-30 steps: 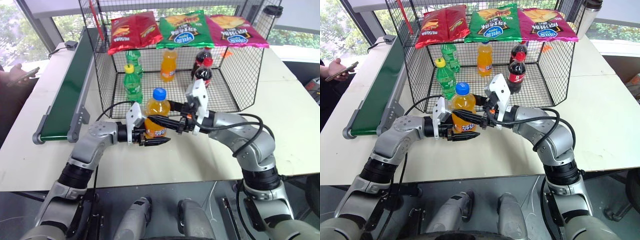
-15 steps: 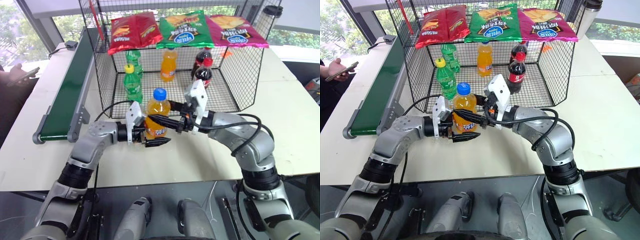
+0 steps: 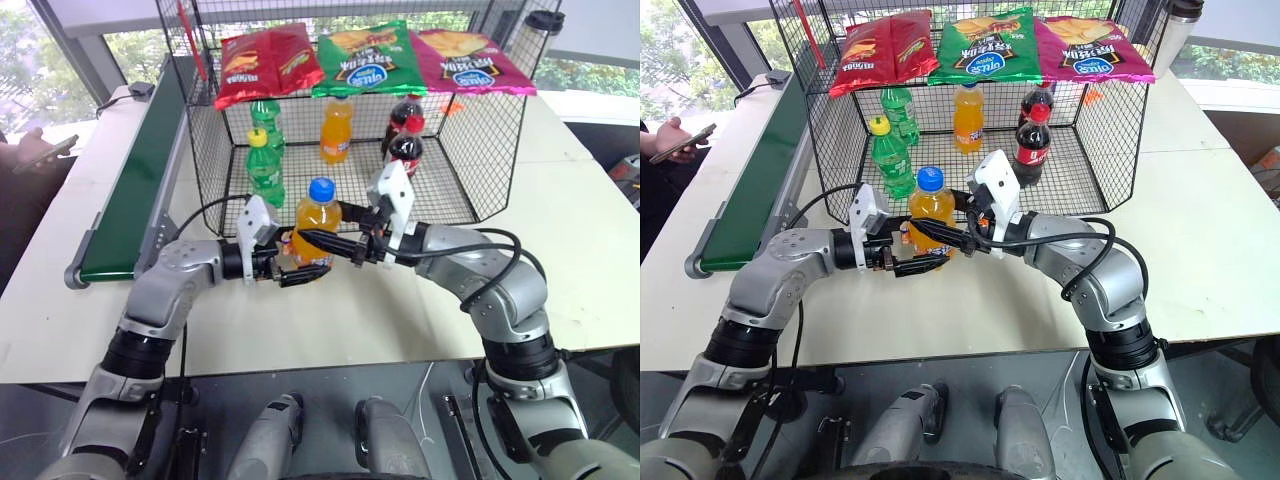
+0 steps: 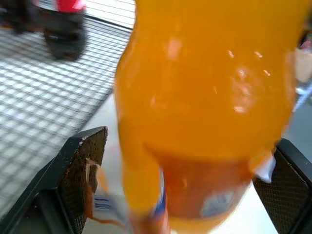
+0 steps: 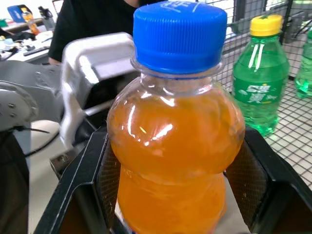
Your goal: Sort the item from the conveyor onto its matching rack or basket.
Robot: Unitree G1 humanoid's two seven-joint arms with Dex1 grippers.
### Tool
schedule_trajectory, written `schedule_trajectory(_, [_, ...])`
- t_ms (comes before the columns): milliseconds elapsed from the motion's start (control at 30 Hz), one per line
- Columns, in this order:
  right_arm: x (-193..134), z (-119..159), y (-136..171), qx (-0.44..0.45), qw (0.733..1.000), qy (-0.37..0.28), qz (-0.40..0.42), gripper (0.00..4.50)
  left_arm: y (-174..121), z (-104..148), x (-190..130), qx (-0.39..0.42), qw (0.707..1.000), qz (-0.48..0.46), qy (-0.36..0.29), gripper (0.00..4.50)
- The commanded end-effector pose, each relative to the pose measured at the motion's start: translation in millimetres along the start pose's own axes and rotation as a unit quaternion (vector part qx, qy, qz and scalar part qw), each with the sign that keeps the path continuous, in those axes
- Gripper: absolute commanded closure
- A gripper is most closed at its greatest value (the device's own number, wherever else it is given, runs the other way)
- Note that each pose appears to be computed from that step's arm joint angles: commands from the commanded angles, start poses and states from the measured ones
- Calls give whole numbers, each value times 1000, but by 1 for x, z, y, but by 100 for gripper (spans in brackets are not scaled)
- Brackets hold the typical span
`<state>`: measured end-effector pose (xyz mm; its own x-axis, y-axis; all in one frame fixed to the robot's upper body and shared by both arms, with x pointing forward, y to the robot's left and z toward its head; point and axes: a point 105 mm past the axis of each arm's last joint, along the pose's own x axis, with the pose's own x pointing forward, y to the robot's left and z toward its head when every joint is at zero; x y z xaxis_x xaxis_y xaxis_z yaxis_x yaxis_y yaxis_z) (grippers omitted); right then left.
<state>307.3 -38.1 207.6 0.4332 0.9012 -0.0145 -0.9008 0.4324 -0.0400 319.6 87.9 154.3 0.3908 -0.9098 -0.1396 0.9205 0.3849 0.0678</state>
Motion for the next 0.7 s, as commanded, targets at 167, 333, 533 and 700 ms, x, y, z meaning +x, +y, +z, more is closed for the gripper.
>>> schedule_trajectory(167, [-1, 17, -11, -24, 998, -35, -41, 201, 21, 34, -40, 59, 989, 128, -47, 2])
schedule_trajectory(333, [4, 20, -29, -36, 994, -41, -91, 201, 33, 56, -61, 52, 973, 208, -86, 2])
schedule_trajectory(533, [8, 24, -44, -38, 989, -53, -130, 201, 29, 56, -67, 40, 970, 224, -87, 2])
schedule_trajectory(700, [10, 27, -57, -46, 984, -58, -163, 201, 25, 55, -68, 37, 971, 222, -82, 2])
